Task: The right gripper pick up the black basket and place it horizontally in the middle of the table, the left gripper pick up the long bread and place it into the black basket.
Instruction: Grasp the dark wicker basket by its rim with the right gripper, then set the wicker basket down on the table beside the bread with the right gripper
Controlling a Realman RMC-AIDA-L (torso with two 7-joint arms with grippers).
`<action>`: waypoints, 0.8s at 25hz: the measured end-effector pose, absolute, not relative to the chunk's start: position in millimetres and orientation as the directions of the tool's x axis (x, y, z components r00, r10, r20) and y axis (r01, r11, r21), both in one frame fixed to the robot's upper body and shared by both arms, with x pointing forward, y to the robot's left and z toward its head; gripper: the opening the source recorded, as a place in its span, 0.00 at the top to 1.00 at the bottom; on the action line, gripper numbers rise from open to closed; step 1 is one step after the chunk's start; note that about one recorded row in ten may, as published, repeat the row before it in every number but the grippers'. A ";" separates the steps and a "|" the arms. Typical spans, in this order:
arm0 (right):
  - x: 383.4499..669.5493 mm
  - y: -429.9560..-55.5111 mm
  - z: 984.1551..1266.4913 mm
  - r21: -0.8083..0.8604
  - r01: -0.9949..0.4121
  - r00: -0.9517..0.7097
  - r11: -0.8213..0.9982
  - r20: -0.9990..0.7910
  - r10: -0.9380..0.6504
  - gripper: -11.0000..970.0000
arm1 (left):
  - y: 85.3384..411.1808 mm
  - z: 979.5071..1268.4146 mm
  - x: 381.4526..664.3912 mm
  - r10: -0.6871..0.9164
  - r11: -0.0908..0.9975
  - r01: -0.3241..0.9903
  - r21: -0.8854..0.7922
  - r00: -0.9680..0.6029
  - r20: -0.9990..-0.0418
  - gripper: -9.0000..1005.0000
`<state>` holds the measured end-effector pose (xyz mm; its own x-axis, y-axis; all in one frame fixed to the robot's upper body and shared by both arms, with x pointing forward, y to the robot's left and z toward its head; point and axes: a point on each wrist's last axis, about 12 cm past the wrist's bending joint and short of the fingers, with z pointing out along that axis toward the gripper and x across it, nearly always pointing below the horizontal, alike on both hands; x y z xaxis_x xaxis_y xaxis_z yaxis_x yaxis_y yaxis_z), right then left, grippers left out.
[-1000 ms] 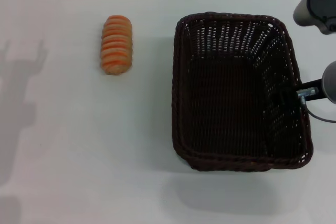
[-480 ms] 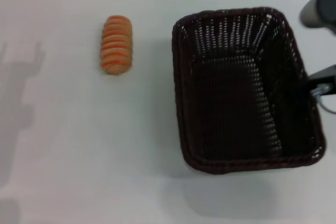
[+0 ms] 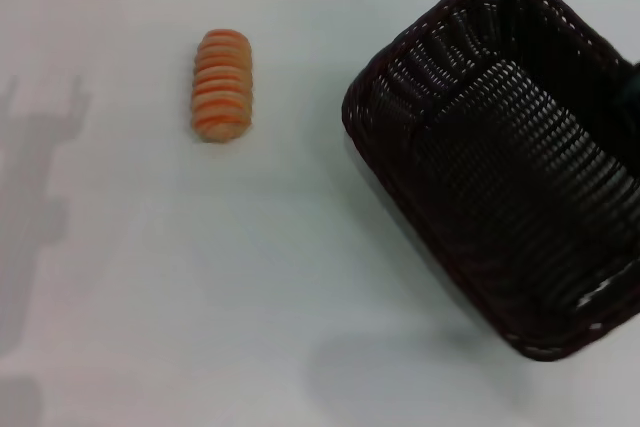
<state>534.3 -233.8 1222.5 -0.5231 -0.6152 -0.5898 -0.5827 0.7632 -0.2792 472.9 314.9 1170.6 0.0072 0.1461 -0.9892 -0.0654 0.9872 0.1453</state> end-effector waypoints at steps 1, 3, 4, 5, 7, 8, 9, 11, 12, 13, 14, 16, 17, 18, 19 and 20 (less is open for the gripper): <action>534.3 -233.8 1222.5 -0.279 -0.583 -0.523 0.763 -0.590 -0.615 0.77 | 314.9 1170.6 472.9 0.146 0.987 -0.065 0.145 0.007 -0.989 0.17; 537.2 -235.0 1227.7 -0.301 -0.608 -0.479 0.735 -0.599 -0.642 0.77 | 313.9 1172.0 473.6 0.145 0.987 -0.067 0.144 0.007 -0.989 0.17; 539.4 -236.5 1230.5 -0.306 -0.621 -0.457 0.721 -0.606 -0.651 0.78 | 313.1 1172.7 474.1 0.142 0.988 -0.068 0.142 0.005 -0.990 0.17; 543.7 -241.5 1235.0 -0.309 -0.644 -0.423 0.700 -0.618 -0.662 0.78 | 312.0 1173.4 474.8 0.139 0.988 -0.066 0.138 0.005 -0.990 0.17; 546.3 -243.8 1236.3 -0.308 -0.657 -0.410 0.688 -0.621 -0.668 0.79 | 311.2 1174.0 475.5 0.137 0.989 -0.064 0.137 0.006 -0.991 0.17; 549.3 -246.8 1236.8 -0.304 -0.671 -0.398 0.676 -0.623 -0.674 0.80 | 310.1 1174.4 476.5 0.137 0.989 -0.059 0.136 0.005 -0.991 0.17; 551.6 -247.6 1236.6 -0.307 -0.685 -0.384 0.660 -0.618 -0.686 0.81 | 308.9 1174.9 477.7 0.136 0.989 -0.054 0.136 0.004 -0.991 0.17; 555.7 -247.7 1234.5 -0.316 -0.718 -0.355 0.620 -0.600 -0.717 0.81 | 306.3 1176.2 479.5 0.134 0.990 -0.043 0.134 0.003 -0.991 0.17; 558.0 -246.8 1233.0 -0.326 -0.738 -0.333 0.591 -0.586 -0.739 0.81 | 304.9 1177.0 480.4 0.133 0.990 -0.038 0.133 0.004 -0.991 0.17; 559.8 -245.3 1232.0 -0.331 -0.754 -0.315 0.568 -0.576 -0.754 0.81 | 303.2 1177.6 481.2 0.132 0.991 -0.032 0.132 0.004 -0.991 0.17; 561.5 -243.4 1230.9 -0.334 -0.770 -0.298 0.544 -0.566 -0.769 0.81 | 301.9 1178.2 482.0 0.132 0.991 -0.027 0.132 0.006 -0.991 0.17; 564.2 -238.6 1228.1 -0.337 -0.807 -0.257 0.486 -0.540 -0.801 0.82 | 299.3 1179.0 484.0 0.139 0.990 -0.019 0.139 0.010 -0.990 0.17; 565.8 -235.8 1227.1 -0.336 -0.823 -0.238 0.458 -0.527 -0.816 0.82 | 298.2 1178.7 485.0 0.145 0.989 -0.014 0.145 0.010 -0.989 0.17; 567.1 -232.9 1226.2 -0.334 -0.839 -0.219 0.429 -0.514 -0.829 0.82 | 297.9 1178.4 485.3 0.148 0.989 -0.013 0.148 0.008 -0.989 0.17; 568.4 -229.9 1226.0 -0.331 -0.854 -0.201 0.401 -0.501 -0.842 0.82 | 297.2 1177.6 485.6 0.151 0.988 -0.011 0.151 0.005 -0.988 0.17; 572.1 -225.0 1227.1 -0.331 -0.879 -0.159 0.345 -0.478 -0.864 0.82 | 296.8 1176.8 485.6 0.152 0.988 -0.010 0.152 0.002 -0.988 0.17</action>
<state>572.1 -225.0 1227.1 -0.1590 -0.8640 -0.4777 -0.8786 0.3445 -0.3308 485.6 296.8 1176.8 0.0020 0.1520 -0.9884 -0.0096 0.9883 0.1520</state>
